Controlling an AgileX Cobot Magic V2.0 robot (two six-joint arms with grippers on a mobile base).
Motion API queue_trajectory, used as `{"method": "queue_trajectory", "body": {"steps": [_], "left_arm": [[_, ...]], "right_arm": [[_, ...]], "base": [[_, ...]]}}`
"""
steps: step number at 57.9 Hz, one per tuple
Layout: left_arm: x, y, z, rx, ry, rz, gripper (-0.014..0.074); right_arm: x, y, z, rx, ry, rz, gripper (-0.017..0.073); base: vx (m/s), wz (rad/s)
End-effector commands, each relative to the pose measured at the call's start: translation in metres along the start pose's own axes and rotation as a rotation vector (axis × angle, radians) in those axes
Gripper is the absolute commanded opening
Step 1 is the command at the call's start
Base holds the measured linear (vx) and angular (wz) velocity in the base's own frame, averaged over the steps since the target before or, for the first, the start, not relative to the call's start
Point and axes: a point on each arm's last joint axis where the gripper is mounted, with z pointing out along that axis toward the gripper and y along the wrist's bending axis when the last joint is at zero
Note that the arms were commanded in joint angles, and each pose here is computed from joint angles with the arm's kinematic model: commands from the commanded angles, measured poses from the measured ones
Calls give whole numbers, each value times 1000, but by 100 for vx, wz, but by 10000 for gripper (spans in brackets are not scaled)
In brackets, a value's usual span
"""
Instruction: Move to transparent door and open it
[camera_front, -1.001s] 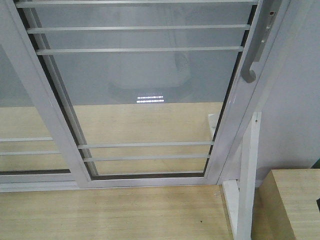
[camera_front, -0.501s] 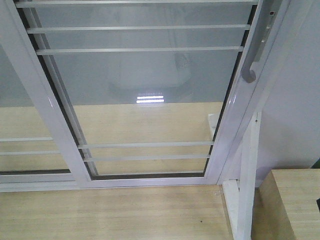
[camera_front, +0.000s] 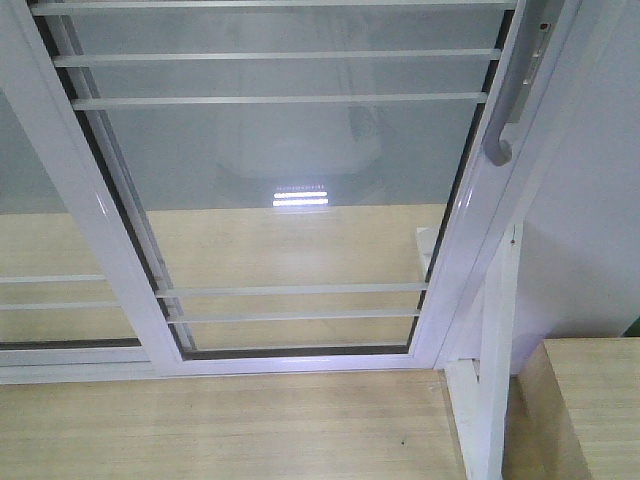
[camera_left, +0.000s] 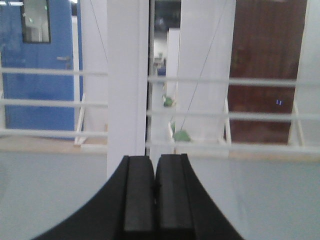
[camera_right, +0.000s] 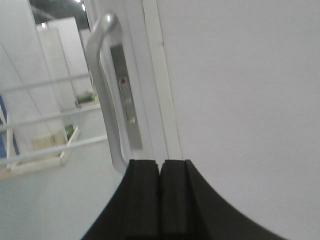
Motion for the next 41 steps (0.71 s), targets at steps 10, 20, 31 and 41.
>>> {"method": "queue_trajectory", "body": {"steps": [10, 20, 31, 41], "left_arm": [[-57, -3, -6, 12, -256, -86, 67], [-118, -9, -3, 17, -292, 21, 67], [-166, -14, 36, 15, -234, 22, 67], [-164, -14, 95, 2, -97, 24, 67]], "right_arm": [[-76, 10, -8, -41, -397, 78, -5], [-154, 29, 1, -43, -320, -95, -5], [-215, 42, 44, -24, -269, -247, -5], [-207, 40, 104, -14, -146, -229, -5]], "base": [[0, 0], [0, 0], [0, 0], [0, 0]]}}
